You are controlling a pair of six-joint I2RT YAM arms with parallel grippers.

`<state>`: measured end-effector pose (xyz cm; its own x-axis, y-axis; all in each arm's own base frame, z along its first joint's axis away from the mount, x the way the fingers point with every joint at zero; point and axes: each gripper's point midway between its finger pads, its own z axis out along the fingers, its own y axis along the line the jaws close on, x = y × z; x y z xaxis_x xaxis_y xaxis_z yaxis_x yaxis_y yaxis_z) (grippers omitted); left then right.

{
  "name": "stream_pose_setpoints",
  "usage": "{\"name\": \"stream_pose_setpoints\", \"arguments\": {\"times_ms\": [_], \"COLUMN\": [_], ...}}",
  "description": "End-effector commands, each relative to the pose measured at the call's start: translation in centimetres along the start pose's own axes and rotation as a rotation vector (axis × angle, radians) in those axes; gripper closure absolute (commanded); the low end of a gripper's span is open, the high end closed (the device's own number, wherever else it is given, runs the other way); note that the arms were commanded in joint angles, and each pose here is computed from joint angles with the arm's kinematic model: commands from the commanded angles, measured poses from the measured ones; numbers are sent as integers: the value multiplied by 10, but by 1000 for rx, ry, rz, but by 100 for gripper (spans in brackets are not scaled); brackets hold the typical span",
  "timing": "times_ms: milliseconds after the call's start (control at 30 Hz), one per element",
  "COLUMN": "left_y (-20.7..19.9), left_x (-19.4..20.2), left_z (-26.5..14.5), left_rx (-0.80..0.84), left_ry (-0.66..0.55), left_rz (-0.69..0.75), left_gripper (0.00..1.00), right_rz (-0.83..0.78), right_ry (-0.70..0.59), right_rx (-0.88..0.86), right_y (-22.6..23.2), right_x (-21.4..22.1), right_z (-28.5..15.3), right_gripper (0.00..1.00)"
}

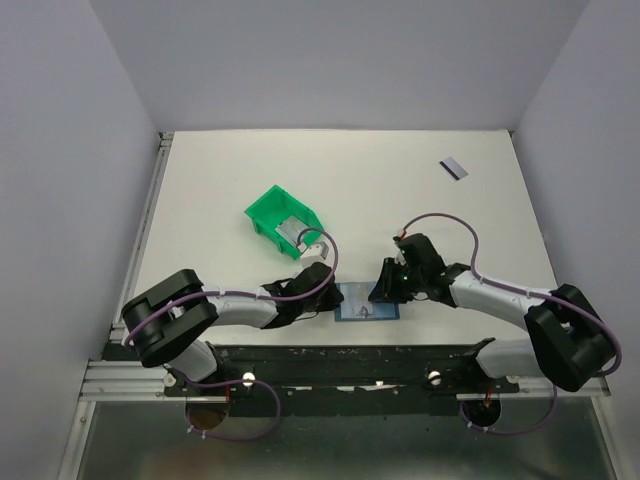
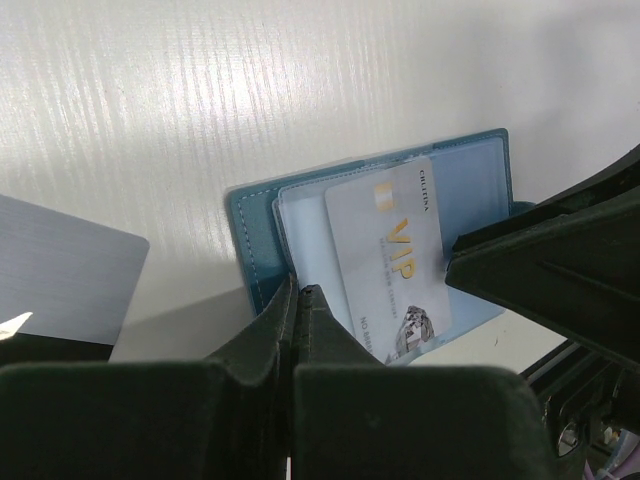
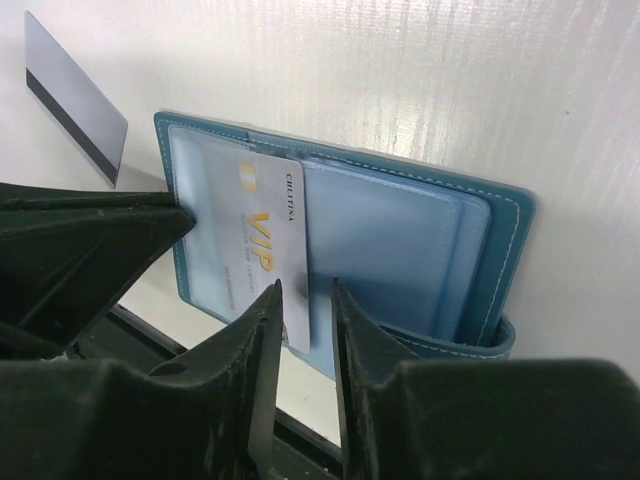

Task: Put the credit cards into the card holder
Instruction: Insert the credit card into the card holder.

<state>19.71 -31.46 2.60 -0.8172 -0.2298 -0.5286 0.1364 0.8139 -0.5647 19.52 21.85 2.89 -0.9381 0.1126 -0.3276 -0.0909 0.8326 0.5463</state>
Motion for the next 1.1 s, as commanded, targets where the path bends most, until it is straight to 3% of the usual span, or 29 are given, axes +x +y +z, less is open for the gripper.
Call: {"name": "stream_pose_setpoints", "arguments": {"times_ms": [0, 167, 400, 1067], "left_y": [28, 20, 8, 28], "left_x": [27, 21, 6, 10], "left_z": [-3, -7, -20, -28], "left_rx": [-77, -49, -18, -65], "left_ry": [90, 76, 35, 31], "left_rz": [35, 31, 37, 43], "left_gripper": [99, 87, 66, 66], "right_rz": [-9, -7, -2, 1], "right_ry": [11, 22, 33, 39], "right_rx": [-11, -6, 11, 11], "right_y": [0, -2, -8, -10], "right_x": [1, 3, 7, 9], "right_z": [6, 11, 15, 16], "right_gripper": [68, 75, 76, 78]}}
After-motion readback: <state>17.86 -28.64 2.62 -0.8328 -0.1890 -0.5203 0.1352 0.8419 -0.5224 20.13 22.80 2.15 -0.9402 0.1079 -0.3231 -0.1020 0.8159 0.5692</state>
